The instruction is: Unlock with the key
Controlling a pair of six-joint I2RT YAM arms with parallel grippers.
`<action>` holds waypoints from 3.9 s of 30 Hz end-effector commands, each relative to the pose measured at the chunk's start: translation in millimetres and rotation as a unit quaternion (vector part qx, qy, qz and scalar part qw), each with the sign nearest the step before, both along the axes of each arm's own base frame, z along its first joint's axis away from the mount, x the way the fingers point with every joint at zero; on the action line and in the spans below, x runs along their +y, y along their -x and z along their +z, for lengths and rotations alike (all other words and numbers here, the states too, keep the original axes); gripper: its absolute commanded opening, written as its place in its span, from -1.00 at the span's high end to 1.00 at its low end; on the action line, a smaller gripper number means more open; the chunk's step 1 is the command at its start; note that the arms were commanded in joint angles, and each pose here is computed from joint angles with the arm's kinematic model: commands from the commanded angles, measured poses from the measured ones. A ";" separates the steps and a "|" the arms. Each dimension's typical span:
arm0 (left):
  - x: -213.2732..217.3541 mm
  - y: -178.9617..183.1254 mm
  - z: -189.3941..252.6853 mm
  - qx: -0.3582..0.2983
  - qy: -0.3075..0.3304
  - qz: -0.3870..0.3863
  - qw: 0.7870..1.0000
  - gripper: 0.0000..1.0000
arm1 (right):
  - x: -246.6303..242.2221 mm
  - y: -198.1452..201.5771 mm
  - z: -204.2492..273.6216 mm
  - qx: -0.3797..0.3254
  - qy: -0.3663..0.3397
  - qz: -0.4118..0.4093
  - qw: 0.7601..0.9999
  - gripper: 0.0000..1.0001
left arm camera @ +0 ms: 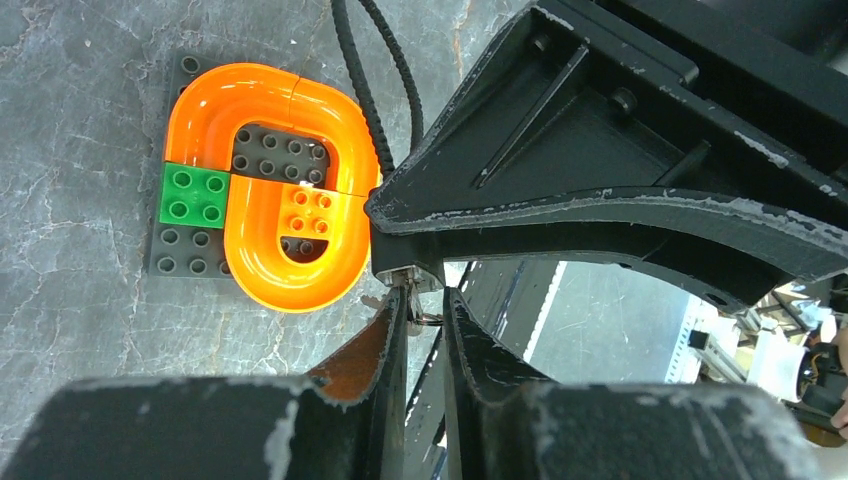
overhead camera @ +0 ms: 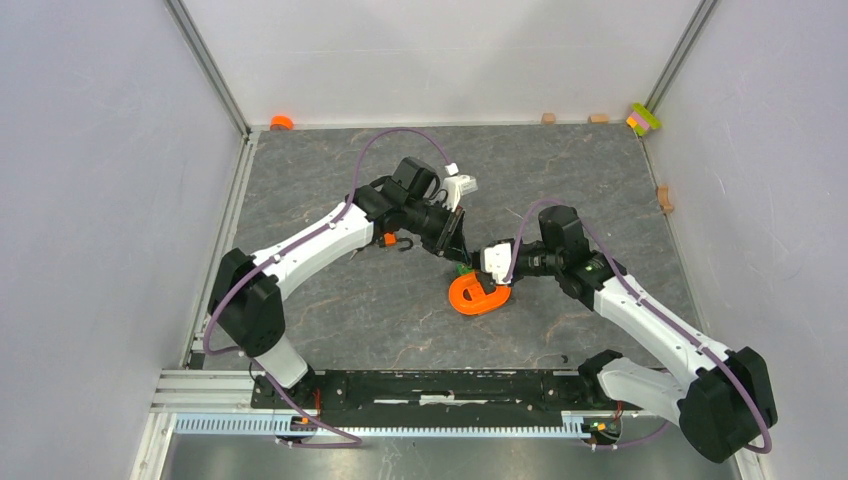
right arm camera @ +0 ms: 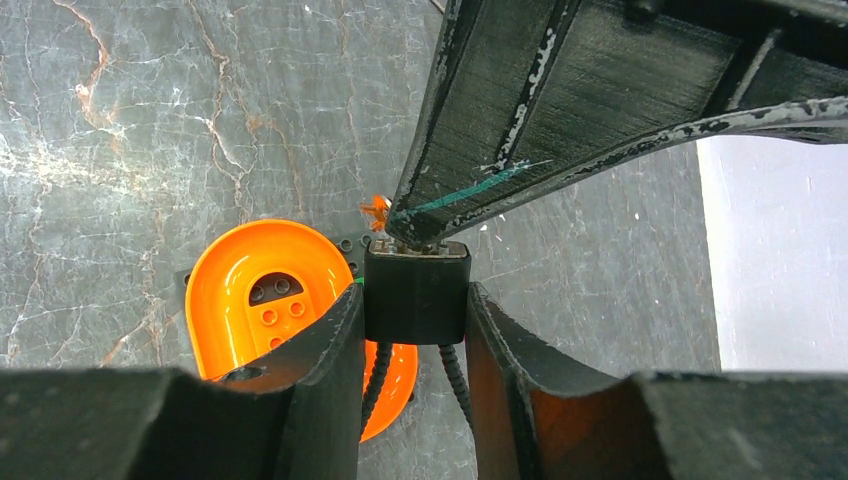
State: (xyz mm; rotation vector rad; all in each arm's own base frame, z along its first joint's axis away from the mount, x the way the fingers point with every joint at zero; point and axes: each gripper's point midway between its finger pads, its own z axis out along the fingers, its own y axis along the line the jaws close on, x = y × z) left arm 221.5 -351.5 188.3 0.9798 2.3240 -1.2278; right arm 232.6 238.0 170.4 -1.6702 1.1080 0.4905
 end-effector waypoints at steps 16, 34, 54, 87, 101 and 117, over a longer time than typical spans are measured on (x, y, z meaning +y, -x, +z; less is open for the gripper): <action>-1.5 -13.0 20.9 -0.191 -0.005 -0.059 0.980 0.95 | 8.0 -4.3 24.1 -0.019 -0.024 0.014 0.999 1.00; 7.3 -6.6 38.9 -0.207 0.001 -0.058 0.977 0.03 | 7.0 -5.2 24.3 -0.020 -0.022 0.013 0.999 1.00; -2.0 -8.5 13.6 -0.156 -0.018 -0.061 0.986 0.39 | 5.0 -5.8 22.4 -0.021 -0.019 0.010 1.000 1.00; 5.3 -15.8 15.0 -0.351 -0.014 -0.161 0.922 0.96 | 9.8 -6.7 20.4 0.023 -0.021 0.014 0.999 1.00; 13.6 -7.4 -2.2 -0.452 -0.002 -0.241 0.859 0.96 | 8.7 -9.4 21.6 0.060 -0.038 0.009 0.997 1.00; 11.0 -9.0 -11.1 -0.496 0.008 -0.234 0.836 0.96 | 8.5 -12.1 18.3 0.144 -0.086 0.009 0.986 1.00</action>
